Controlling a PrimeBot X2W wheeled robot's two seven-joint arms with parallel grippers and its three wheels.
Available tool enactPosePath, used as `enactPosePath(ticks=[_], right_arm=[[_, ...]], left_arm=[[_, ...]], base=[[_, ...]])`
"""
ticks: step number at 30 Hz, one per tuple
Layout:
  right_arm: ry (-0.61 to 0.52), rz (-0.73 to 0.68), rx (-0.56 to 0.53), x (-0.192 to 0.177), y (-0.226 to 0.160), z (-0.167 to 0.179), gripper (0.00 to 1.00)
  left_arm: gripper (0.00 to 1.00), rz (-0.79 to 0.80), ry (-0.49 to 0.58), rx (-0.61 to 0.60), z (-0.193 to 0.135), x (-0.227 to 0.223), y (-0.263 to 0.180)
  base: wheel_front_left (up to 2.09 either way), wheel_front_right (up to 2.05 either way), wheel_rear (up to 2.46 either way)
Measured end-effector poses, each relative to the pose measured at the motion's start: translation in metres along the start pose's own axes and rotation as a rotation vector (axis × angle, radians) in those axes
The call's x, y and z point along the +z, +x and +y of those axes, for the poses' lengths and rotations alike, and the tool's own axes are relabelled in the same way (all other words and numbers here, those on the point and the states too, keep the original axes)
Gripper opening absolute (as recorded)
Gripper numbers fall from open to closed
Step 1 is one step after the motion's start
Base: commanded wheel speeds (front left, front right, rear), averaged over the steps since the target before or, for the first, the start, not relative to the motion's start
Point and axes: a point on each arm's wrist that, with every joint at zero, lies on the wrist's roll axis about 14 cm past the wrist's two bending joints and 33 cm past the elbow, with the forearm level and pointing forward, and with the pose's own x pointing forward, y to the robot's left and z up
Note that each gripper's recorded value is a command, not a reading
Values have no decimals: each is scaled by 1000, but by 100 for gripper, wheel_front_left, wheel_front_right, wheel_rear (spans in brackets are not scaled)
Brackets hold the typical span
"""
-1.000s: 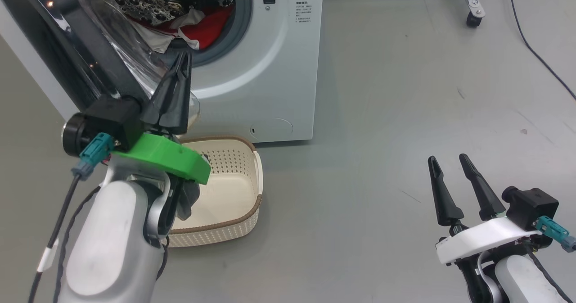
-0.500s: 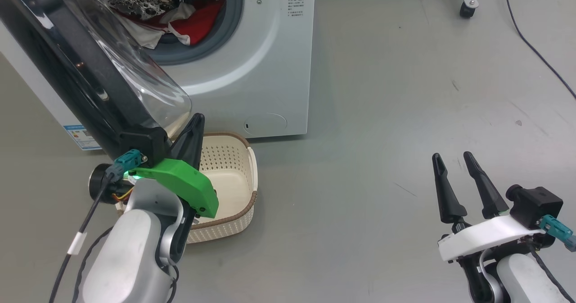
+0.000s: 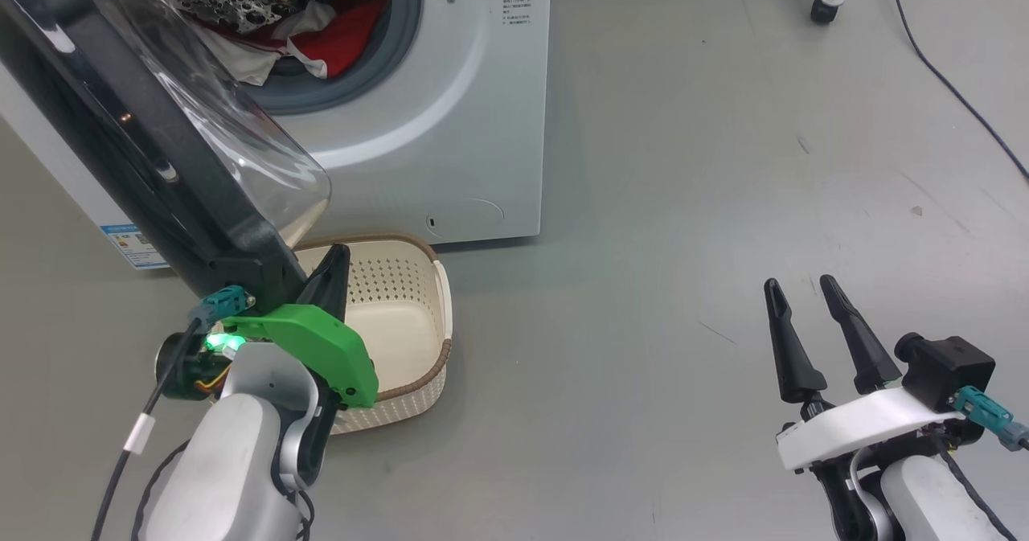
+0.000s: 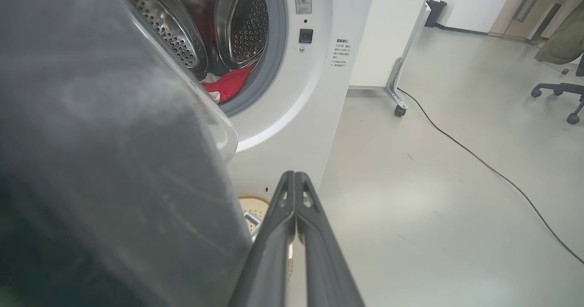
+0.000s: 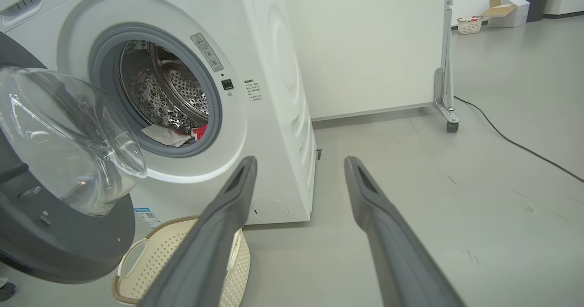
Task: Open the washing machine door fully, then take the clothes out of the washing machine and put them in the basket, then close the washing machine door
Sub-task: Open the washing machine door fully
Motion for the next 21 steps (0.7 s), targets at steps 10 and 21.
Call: enactPosePath(ticks=[10, 21], right_arm=[[1, 7, -2, -2, 0, -2, 100], [7, 13, 27, -5, 12, 5, 100]], left_arm=[[0, 10, -18, 44, 12, -6, 0], [0, -10, -41, 89, 25, -7, -10]], base=[[0, 0, 0], [0, 0, 0]])
